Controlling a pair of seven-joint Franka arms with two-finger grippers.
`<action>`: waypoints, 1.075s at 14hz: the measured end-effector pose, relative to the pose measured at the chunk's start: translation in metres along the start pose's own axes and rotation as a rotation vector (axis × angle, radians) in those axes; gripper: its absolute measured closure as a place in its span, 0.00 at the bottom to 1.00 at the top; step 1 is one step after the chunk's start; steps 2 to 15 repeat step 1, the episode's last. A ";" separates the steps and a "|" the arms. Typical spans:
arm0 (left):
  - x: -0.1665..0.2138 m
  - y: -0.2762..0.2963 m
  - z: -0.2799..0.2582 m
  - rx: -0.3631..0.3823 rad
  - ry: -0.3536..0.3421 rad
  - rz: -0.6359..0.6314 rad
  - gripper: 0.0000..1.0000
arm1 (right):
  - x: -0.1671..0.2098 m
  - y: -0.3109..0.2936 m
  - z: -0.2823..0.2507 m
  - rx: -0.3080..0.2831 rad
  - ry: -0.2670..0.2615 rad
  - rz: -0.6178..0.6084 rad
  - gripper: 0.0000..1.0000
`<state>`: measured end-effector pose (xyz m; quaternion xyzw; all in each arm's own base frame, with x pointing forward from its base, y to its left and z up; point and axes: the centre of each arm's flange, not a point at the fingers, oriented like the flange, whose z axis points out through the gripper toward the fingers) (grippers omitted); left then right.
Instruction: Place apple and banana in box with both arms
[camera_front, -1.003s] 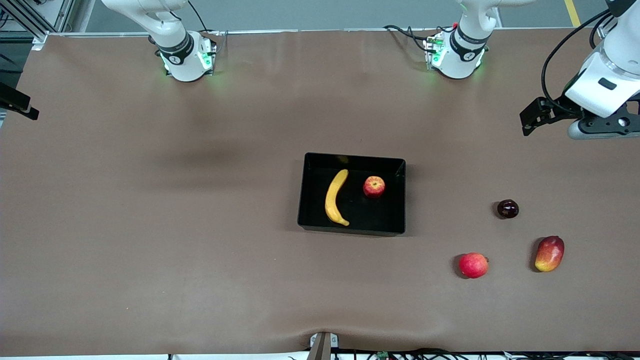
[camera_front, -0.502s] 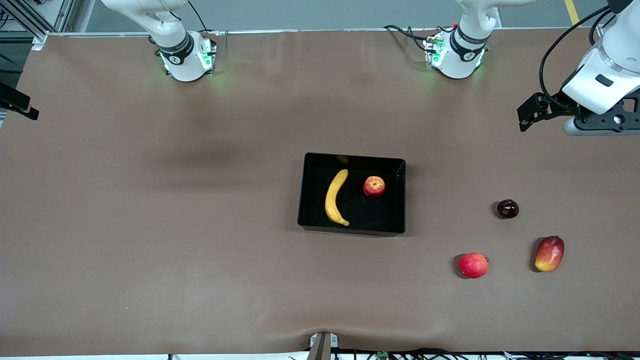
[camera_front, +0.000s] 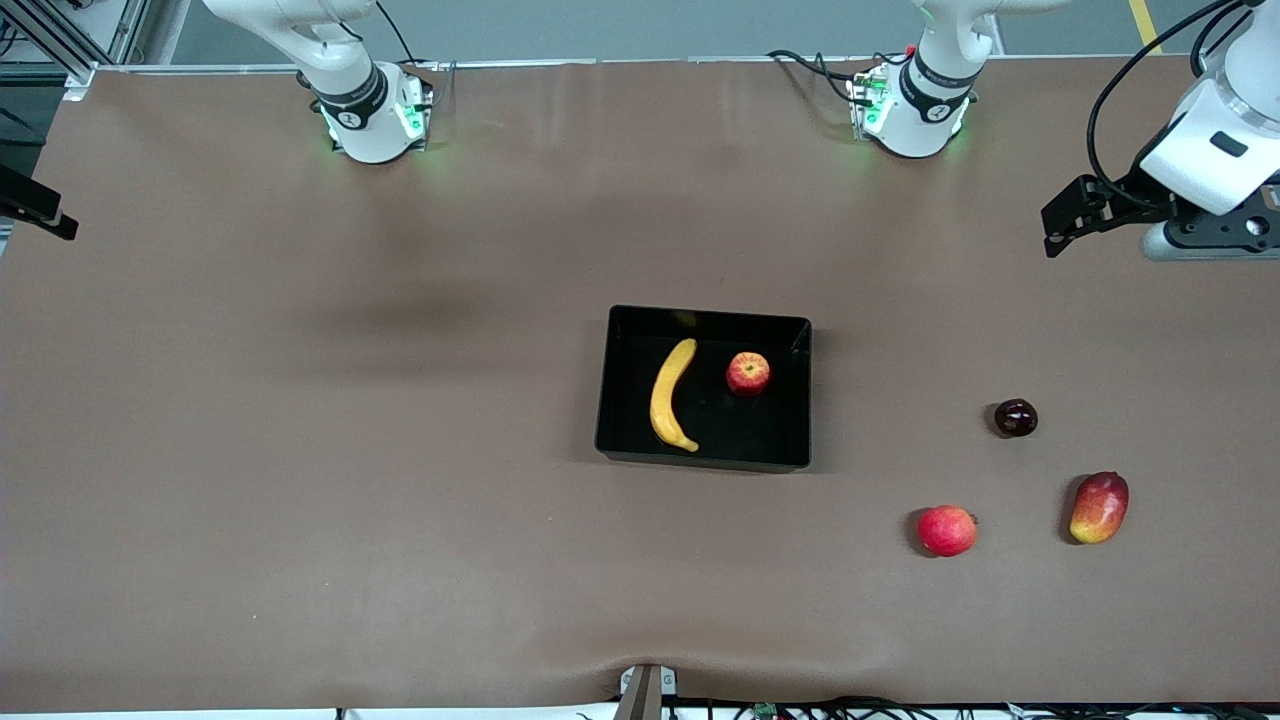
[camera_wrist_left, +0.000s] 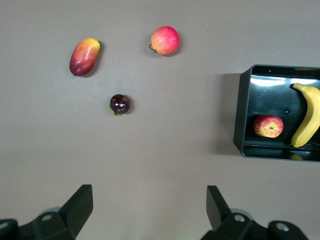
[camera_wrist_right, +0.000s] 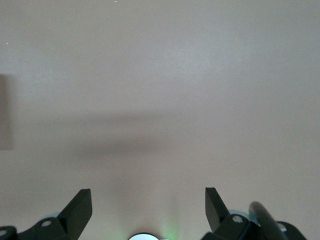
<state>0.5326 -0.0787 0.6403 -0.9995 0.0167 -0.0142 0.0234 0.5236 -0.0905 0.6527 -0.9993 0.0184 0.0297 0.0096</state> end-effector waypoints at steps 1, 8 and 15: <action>0.000 0.000 0.000 0.000 -0.002 0.000 0.00 | 0.000 0.000 0.000 0.000 0.000 0.000 0.00; 0.000 0.000 0.000 0.000 -0.002 0.000 0.00 | 0.000 0.000 0.000 0.000 0.000 0.000 0.00; 0.000 0.000 0.000 0.000 -0.002 0.000 0.00 | 0.000 0.000 0.000 0.000 0.000 0.000 0.00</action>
